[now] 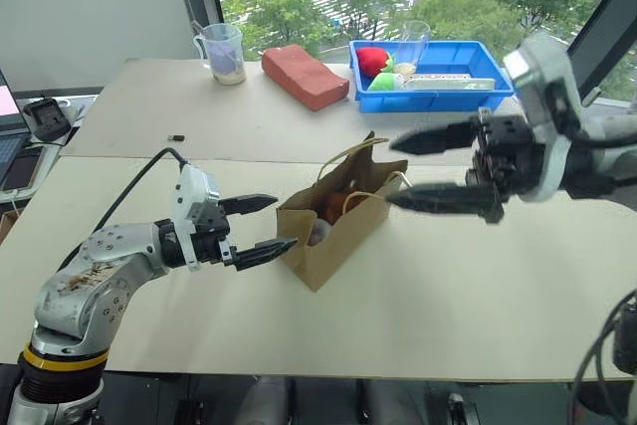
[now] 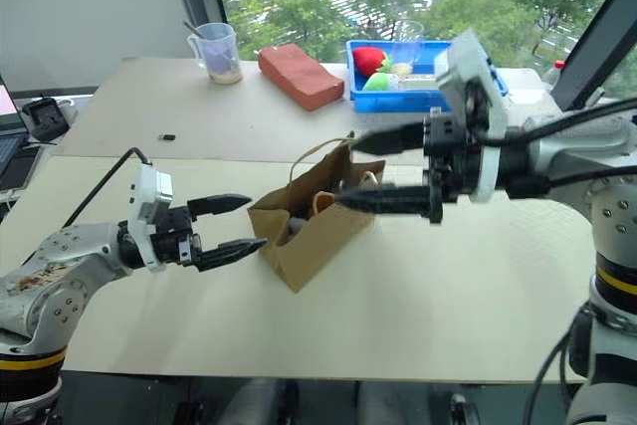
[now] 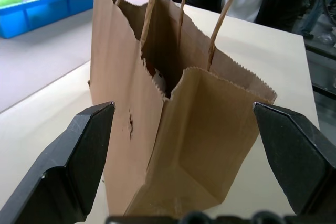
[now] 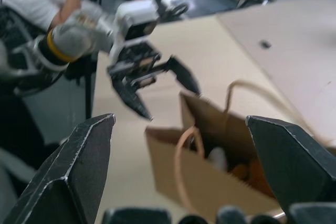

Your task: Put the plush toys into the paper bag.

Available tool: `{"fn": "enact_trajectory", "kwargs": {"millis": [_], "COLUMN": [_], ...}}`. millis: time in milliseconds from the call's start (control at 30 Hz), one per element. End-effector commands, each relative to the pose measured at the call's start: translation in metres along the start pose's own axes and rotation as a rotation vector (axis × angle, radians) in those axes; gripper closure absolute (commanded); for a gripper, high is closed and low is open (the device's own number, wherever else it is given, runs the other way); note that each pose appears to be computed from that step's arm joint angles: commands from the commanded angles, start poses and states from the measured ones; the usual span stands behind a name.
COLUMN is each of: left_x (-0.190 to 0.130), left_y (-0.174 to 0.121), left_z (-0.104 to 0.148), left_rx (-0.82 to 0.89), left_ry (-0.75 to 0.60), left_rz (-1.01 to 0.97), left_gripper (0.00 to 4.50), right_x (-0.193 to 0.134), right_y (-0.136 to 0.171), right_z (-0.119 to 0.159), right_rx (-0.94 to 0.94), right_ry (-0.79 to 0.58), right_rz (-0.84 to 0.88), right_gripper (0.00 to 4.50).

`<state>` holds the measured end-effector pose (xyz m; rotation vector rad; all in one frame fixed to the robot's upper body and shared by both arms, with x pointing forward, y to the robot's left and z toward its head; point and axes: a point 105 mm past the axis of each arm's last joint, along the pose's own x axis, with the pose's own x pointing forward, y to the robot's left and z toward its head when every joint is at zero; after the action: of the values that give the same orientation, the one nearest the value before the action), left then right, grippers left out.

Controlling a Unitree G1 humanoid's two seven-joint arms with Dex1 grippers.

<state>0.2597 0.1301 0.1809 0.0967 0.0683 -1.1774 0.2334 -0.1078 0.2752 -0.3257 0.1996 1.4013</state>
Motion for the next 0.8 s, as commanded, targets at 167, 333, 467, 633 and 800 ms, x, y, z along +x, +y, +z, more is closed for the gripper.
{"fn": "enact_trajectory", "kwargs": {"millis": [167, 333, 467, 633, 800], "left_x": [0.01, 0.018, 0.028, 0.039, 0.048], "left_y": [-0.01, -0.007, -0.008, -0.011, -0.005], "left_z": [-0.006, -0.011, -0.015, -0.017, -0.019], "left_rx": [0.04, 0.053, 0.064, 0.05, 0.059], "left_ry": [0.005, 0.009, 0.003, -0.028, -0.04], "left_rz": [-0.044, -0.026, 0.006, 0.058, 0.141], "left_gripper": [0.0, 0.0, 0.0, 0.0, 0.0], "right_x": [0.009, 0.022, 0.028, 0.028, 0.029], "right_y": [0.011, 0.012, 0.01, 0.001, -0.007], "right_z": [-0.01, -0.02, -0.019, -0.012, -0.009], "right_rx": [-0.072, -0.096, -0.113, -0.144, -0.165], "right_ry": [0.061, 0.086, 0.072, 0.051, 0.035], "right_rz": [0.024, 0.015, 0.0, -0.052, -0.093], "right_gripper": [0.06, 0.06, 0.06, 0.06, 0.06]}}
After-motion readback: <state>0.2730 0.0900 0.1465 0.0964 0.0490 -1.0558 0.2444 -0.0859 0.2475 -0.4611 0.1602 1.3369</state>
